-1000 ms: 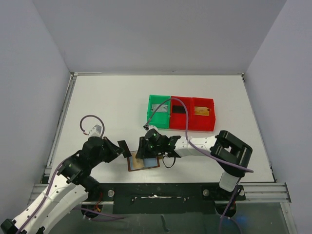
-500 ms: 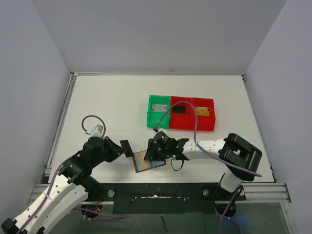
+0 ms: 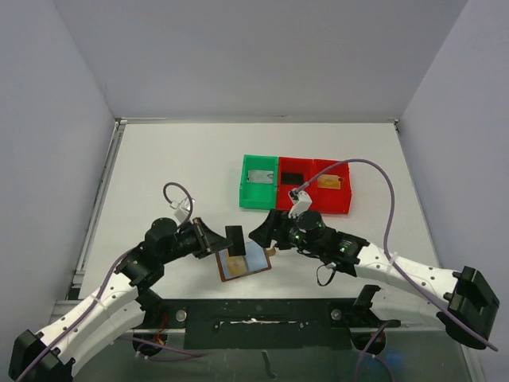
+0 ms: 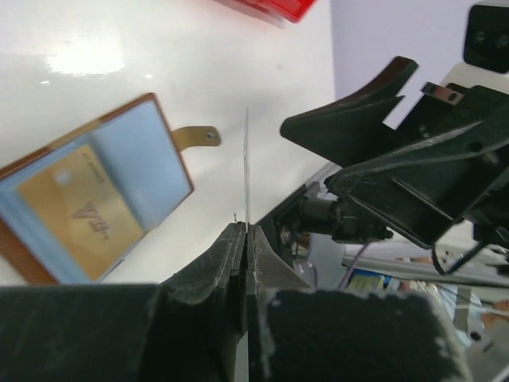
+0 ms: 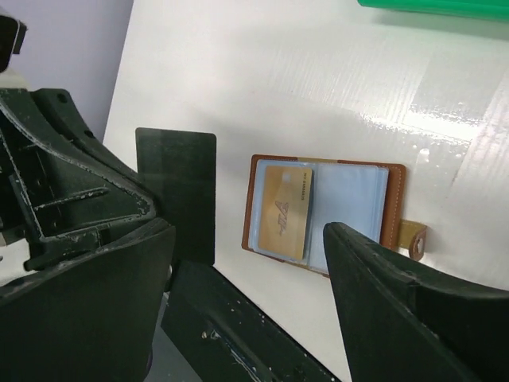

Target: Take the credit cards out of the card holder

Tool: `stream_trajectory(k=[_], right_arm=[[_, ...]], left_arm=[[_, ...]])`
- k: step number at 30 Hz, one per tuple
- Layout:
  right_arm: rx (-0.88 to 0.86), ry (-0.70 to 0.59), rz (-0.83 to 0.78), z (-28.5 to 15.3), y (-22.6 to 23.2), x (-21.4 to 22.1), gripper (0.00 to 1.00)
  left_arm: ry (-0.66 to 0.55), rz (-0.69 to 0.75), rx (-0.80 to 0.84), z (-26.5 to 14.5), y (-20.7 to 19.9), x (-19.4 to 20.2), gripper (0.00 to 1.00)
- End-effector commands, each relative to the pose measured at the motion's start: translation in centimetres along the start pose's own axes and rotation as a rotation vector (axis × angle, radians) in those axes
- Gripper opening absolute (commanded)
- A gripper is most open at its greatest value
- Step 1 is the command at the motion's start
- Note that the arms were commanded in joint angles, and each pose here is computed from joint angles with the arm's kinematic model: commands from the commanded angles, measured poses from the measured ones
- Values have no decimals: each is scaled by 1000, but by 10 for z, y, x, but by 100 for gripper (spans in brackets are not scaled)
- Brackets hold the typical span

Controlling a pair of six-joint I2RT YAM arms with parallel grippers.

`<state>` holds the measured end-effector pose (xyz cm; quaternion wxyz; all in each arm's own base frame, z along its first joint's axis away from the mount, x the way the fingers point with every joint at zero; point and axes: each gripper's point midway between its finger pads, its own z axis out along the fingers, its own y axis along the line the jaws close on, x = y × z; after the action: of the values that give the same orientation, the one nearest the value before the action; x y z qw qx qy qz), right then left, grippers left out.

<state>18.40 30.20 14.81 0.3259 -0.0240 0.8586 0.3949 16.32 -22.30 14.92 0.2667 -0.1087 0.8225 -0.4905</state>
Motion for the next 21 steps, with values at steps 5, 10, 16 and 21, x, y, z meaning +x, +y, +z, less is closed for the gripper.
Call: stream_trajectory(k=[5,10,16,21], right_arm=[[-127,-114,15,-33,-1,-12,86],[-240,-106,40,-44,3,-13,84],[-352,-101,-13,-54,29,-21,76],[-389,-90,44,-50,41,-29,64]], left_arm=[[37,82,393,-4,-84,2,0],[33,44,454,-5,-89,3,0],[43,45,458,-5,-89,7,0],[92,97,469,-5,-95,13,0]])
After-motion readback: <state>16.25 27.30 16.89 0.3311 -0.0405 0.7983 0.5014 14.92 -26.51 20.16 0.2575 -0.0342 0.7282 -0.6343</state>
